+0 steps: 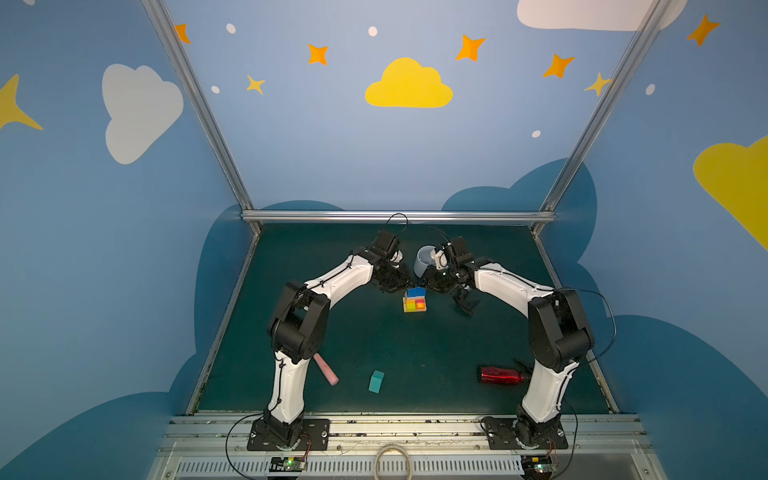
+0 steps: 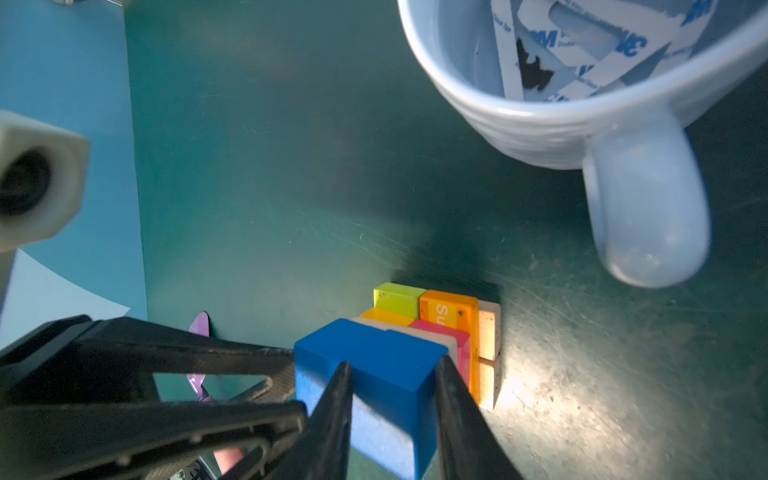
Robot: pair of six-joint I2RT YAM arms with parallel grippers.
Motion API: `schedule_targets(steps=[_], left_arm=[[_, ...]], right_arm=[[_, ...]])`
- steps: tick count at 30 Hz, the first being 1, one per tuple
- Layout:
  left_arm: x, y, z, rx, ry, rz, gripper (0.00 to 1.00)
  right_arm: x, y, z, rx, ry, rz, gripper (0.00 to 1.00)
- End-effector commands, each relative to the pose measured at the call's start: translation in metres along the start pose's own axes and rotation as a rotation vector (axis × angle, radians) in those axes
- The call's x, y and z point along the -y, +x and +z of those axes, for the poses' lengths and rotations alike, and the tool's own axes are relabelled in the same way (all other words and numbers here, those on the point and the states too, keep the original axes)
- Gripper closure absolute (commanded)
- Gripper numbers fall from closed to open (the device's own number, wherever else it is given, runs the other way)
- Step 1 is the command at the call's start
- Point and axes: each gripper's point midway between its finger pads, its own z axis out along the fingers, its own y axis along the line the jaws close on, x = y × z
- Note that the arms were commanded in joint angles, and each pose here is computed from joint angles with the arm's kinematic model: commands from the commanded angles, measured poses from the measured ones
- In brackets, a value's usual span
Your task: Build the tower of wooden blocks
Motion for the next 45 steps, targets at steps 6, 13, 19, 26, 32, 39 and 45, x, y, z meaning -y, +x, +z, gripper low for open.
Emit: schedule_targets(steps=[6,13,19,26,32,39,45], left_arm=[[0.009,0.004,-0.008,0.002,0.017,0.01,0.69],[0.008,0.003,-0.008,0.005,0.011,0.01,0.68],[0.007,0.001,-0.011,0.014,-0.003,0.013,0.62],[0.007,0.0,-0.012,0.017,-0.009,0.013,0.55],[0.008,-0.001,-0.015,0.027,-0.012,0.017,0.51],[0.011,-0.004,-0.025,0.049,-0.013,0.025,0.44],[0.015,-0.007,-0.041,0.082,-0.024,0.041,0.4]], right_arm=[[-0.015,-0.01,-0.008,0.023,-0.037,-0.022,0.67],[-0.015,-0.009,-0.006,0.019,-0.038,-0.018,0.67],[-0.014,-0.009,-0.008,0.021,-0.032,-0.017,0.64],[-0.013,-0.009,-0.01,0.023,-0.026,-0.015,0.6],[-0.013,-0.01,-0.014,0.033,-0.022,-0.016,0.55],[-0.015,-0.012,-0.023,0.051,-0.014,-0.024,0.45],[-0.018,-0.013,-0.034,0.07,-0.01,-0.027,0.38]])
